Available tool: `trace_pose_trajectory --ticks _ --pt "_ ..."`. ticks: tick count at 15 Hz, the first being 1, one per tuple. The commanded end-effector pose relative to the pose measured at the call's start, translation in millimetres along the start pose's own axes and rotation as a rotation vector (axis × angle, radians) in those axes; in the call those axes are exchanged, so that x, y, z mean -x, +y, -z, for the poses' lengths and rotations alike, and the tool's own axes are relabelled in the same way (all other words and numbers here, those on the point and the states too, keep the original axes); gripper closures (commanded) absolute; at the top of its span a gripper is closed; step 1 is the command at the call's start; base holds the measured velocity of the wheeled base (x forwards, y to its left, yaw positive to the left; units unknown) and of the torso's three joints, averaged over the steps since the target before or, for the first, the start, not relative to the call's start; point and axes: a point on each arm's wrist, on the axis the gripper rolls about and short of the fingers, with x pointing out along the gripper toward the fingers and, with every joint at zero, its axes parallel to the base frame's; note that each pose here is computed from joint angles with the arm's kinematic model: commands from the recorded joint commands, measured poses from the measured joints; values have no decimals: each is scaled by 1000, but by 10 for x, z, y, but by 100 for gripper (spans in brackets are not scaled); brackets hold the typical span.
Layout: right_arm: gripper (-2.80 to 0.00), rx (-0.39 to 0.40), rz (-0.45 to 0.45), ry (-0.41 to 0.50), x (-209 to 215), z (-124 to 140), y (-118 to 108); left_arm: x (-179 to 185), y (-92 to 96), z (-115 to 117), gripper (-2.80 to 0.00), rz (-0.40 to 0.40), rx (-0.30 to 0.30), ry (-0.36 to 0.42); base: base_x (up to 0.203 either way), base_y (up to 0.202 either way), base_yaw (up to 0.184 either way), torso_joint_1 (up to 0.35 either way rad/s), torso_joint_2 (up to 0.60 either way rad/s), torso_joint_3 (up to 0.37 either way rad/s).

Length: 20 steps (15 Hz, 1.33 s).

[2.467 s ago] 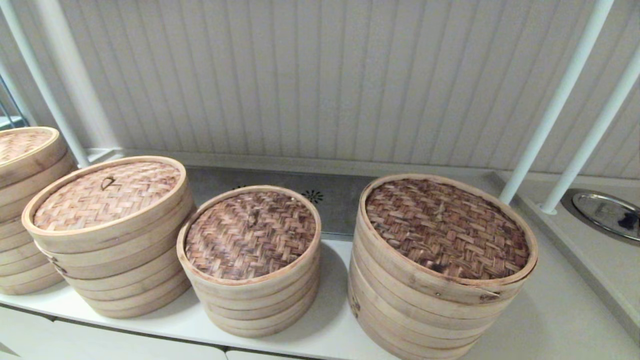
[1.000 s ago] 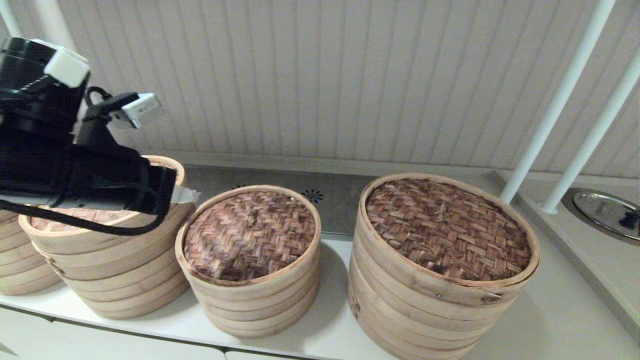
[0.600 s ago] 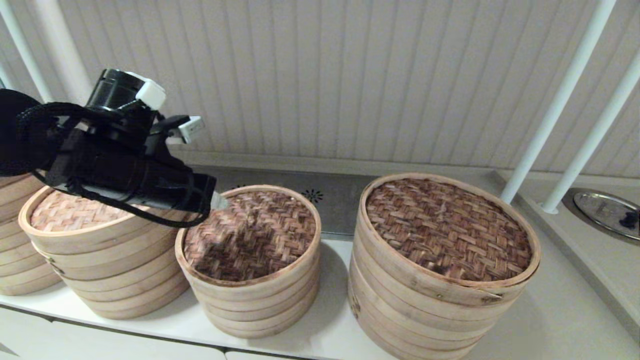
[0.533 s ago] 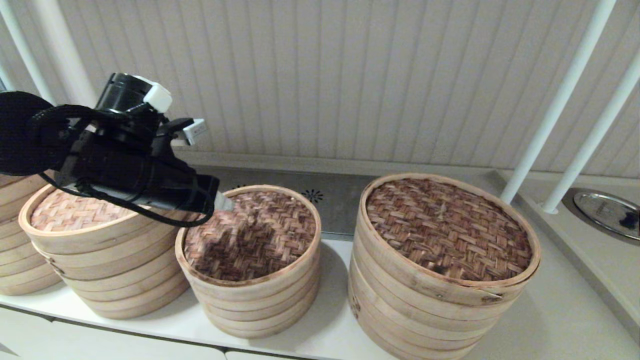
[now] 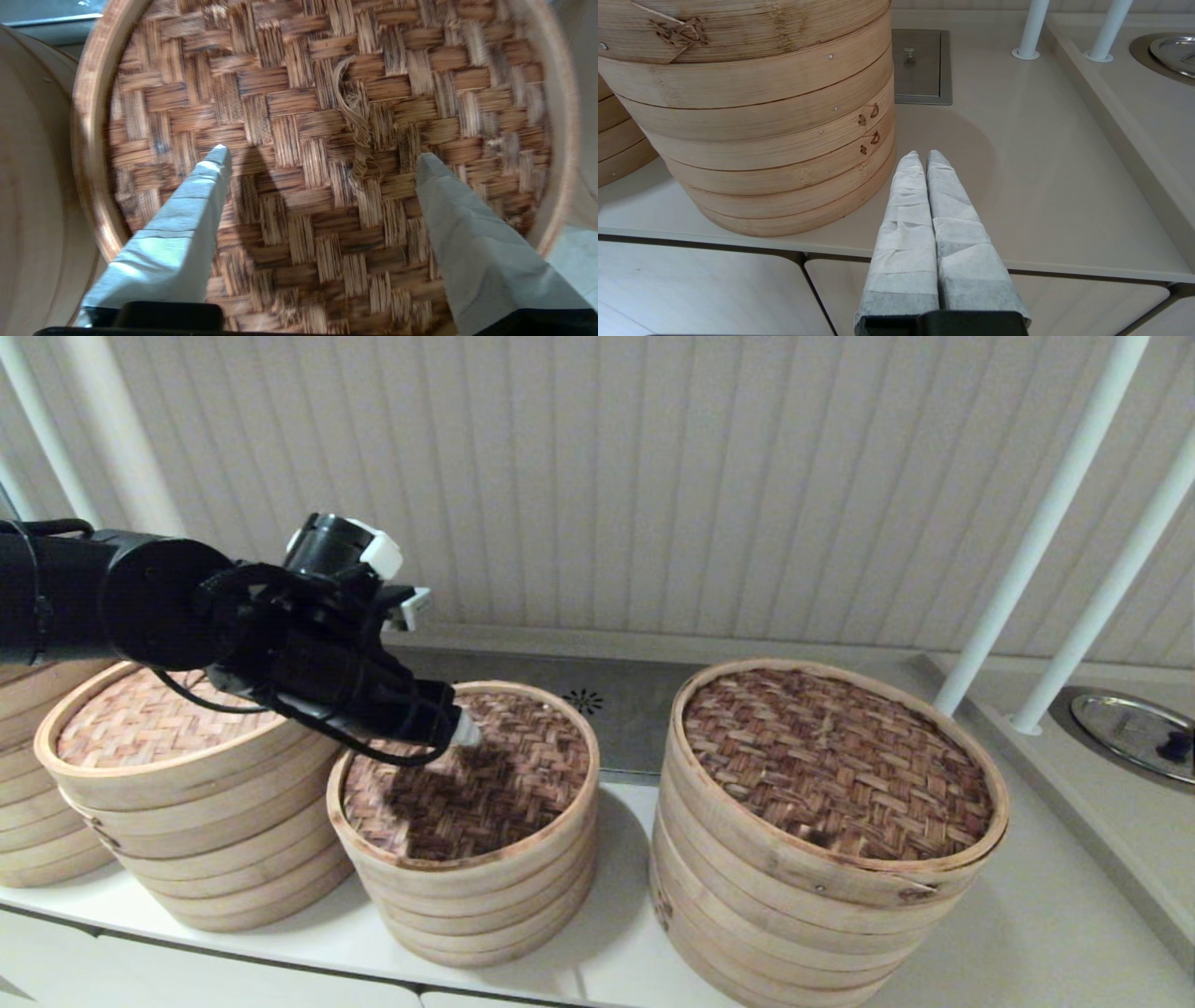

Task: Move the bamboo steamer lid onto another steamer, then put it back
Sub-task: Pick up the steamer

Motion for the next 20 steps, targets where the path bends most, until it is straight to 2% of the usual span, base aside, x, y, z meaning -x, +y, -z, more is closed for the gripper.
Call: trace_pose_trajectory --ticks 1,5,7,8,19,20 --pt "0 0 0 2 -2 8 -1 -91 -3 27 -280 -8 -1 27 0 0 0 0 0 0" --pt "0 0 0 2 -2 8 -1 -110 -113 25 -280 -4 -28 22 0 0 0 0 0 0" --pt "0 0 0 2 -2 8 -1 -174 -189 20 -280 -65 -47 6 0 0 0 0 0 0" --pt "0 0 0 1 -1 4 0 -178 -206 9 -280 -67 -50 1 0 0 0 0 0 0" --pt "0 0 0 2 -2 8 -1 -253 -227 13 -280 -74 -55 19 0 0 0 0 0 0" --pt "0 0 0 2 -2 8 -1 -254 -226 14 0 -76 -55 20 0 0 0 0 0 0"
